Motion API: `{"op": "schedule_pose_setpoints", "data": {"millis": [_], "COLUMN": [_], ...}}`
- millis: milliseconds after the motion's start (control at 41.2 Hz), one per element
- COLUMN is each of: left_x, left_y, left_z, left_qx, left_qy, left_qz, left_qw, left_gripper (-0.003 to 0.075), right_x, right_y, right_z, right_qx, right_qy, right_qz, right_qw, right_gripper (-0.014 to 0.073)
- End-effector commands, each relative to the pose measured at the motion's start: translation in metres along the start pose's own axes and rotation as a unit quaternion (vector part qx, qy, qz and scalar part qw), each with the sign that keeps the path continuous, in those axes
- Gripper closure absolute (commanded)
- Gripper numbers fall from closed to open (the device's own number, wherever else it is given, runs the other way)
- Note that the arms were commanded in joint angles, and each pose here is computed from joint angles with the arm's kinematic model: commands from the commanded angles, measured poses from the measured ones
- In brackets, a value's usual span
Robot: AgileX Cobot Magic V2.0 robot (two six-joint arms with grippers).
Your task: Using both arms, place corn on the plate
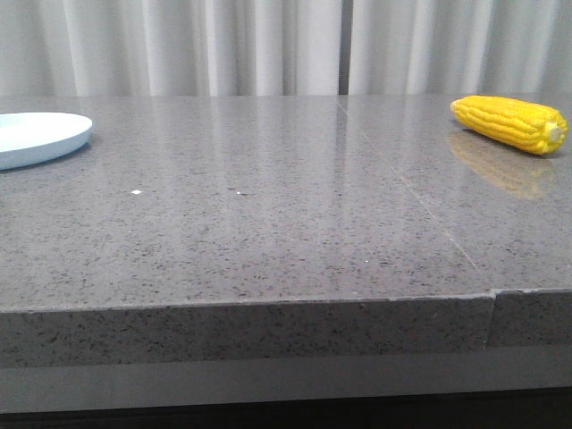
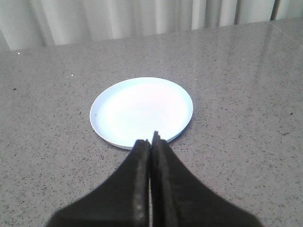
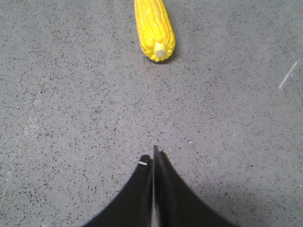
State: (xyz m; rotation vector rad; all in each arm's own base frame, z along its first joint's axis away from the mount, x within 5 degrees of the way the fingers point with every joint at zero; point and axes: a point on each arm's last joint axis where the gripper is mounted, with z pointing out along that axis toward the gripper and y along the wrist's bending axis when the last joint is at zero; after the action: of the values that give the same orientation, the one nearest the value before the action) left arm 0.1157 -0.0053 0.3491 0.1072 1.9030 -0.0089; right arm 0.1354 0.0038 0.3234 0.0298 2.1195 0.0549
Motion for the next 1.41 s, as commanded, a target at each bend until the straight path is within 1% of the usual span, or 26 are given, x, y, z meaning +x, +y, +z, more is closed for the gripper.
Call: {"op": "schedule_pose_setpoints", "data": {"millis": [0, 49, 73, 97, 146, 194, 243, 413, 510, 607, 679, 777, 849, 971, 1092, 1262, 1383], "left_x": [-0.015, -0.014, -0.014, -0.014, -0.014, -0.014, -0.013, -0.012, -0.015, -0.018, -0.021, -0.026, -0.028, -0.033, -0.037, -0.038, -0.032], "left_y": [0.001, 0.001, 0.001, 0.001, 0.001, 0.002, 0.002, 0.002, 0.004, 0.010, 0.020, 0.039, 0.052, 0.068, 0.086, 0.100, 0.108], "left_z": [0.000, 0.003, 0.003, 0.004, 0.005, 0.008, 0.011, 0.031, 0.046, 0.067, 0.082, 0.099, 0.112, 0.135, 0.161, 0.195, 0.220], "left_qx": [-0.003, -0.003, -0.003, -0.002, -0.002, -0.002, -0.001, 0.011, 0.006, -0.002, -0.016, -0.038, -0.040, -0.010, -0.008, -0.013, -0.017], "left_qy": [-0.040, -0.036, -0.035, -0.032, -0.031, -0.026, -0.015, 0.068, 0.091, 0.128, 0.150, 0.163, 0.170, 0.176, 0.164, 0.170, 0.181], "left_qz": [-0.012, -0.013, -0.013, -0.013, -0.013, -0.013, -0.013, -0.014, -0.004, -0.007, -0.022, -0.075, -0.100, -0.129, -0.166, -0.168, -0.172], "left_qw": [0.999, 0.999, 0.999, 0.999, 0.999, 1.000, 1.000, 0.998, 0.996, 0.992, 0.988, 0.983, 0.979, 0.976, 0.972, 0.971, 0.968], "left_gripper": [0.0584, 0.0476, 0.0410, 0.0363, 0.0255, 0.0197, 0.0171, 0.0173, 0.0173, 0.0174, 0.0174, 0.0174, 0.0174, 0.0174, 0.0174, 0.0174, 0.0174], "right_x": [-0.015, -0.014, -0.014, -0.014, -0.014, -0.014, -0.014, -0.014, -0.014, -0.014, -0.014, -0.014, -0.014, -0.014, -0.014, -0.014, -0.014], "right_y": [0.000, 0.000, 0.000, 0.000, 0.000, 0.000, 0.000, 0.000, 0.000, 0.000, 0.000, 0.000, 0.000, 0.000, 0.000, 0.000, 0.000], "right_z": [-0.003, -0.003, -0.003, -0.003, -0.003, -0.003, -0.003, -0.003, -0.003, -0.003, -0.003, -0.003, -0.003, -0.003, -0.003, -0.003, -0.003], "right_qx": [0.000, 0.000, 0.000, 0.000, 0.000, 0.000, 0.000, 0.000, 0.000, 0.000, 0.000, 0.000, 0.000, 0.000, 0.000, 0.000, 0.000], "right_qy": [-0.050, -0.049, -0.049, -0.049, -0.049, -0.049, -0.049, -0.049, -0.049, -0.049, -0.049, -0.049, -0.049, -0.049, -0.049, -0.049, -0.049], "right_qz": [0.000, 0.000, 0.000, 0.000, 0.000, 0.000, 0.000, 0.000, 0.000, 0.000, 0.000, 0.000, 0.000, 0.000, 0.000, 0.000, 0.000], "right_qw": [0.999, 0.999, 0.999, 0.999, 0.999, 0.999, 0.999, 0.999, 0.999, 0.999, 0.999, 0.999, 0.999, 0.999, 0.999, 0.999, 0.999], "right_gripper": [0.0336, 0.0208, 0.0160, 0.0106, 0.0040, 0.0008, 0.0001, 0.0002, 0.0002, 0.0002, 0.0002, 0.0002, 0.0002, 0.0002, 0.0002, 0.0002, 0.0002]}}
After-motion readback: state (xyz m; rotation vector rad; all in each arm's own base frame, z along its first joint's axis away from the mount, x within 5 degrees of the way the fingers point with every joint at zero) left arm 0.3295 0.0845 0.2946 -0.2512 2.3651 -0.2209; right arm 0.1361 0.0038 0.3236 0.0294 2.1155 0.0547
